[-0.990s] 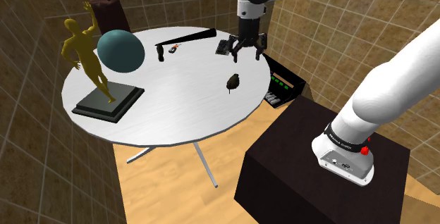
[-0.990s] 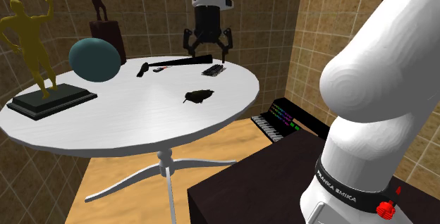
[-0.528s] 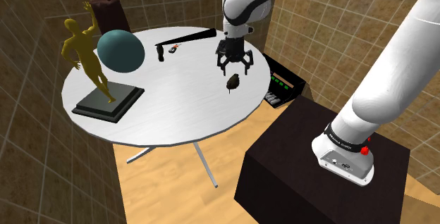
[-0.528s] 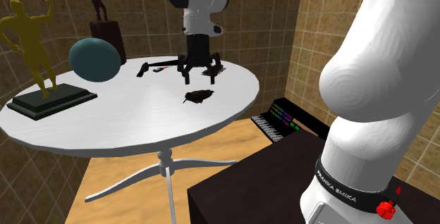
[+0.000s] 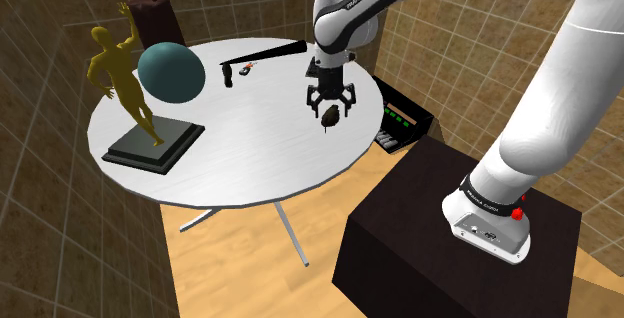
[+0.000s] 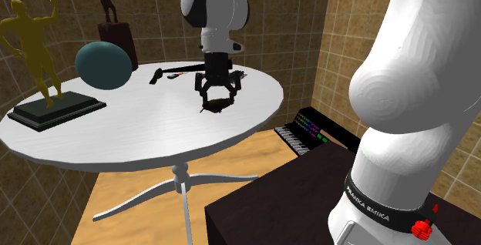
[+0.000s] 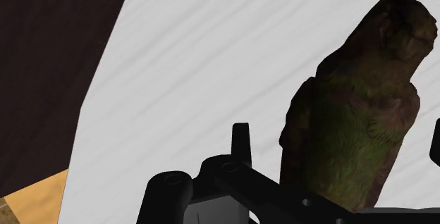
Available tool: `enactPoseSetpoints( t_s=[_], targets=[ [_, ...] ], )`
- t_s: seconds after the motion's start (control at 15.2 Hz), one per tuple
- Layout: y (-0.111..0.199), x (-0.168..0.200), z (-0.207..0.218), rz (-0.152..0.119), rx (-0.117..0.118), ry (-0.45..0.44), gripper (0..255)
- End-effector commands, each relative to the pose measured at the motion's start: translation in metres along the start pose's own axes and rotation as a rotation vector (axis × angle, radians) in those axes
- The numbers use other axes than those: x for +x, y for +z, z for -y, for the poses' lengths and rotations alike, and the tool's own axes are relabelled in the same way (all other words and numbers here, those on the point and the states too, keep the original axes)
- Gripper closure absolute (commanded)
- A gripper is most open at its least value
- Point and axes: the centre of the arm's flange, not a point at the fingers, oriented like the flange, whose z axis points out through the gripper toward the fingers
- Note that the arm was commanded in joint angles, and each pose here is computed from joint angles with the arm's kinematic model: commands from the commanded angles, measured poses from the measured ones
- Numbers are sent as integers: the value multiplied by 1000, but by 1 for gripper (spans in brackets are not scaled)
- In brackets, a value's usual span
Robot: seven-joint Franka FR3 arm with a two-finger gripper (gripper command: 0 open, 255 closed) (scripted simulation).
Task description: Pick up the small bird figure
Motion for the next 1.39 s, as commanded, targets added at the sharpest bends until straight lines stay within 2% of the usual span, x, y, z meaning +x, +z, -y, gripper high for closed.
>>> enactPoseSetpoints(
  t_s=[0.0,0.07,0.66,1.32],
  targets=[
    [4,1,1,0,0,0,0],
    [4,1,1,0,1,0,255],
    [4,1,1,0,0,0,255],
    [-47,-13,-4,0,0,0,255]
  ],
)
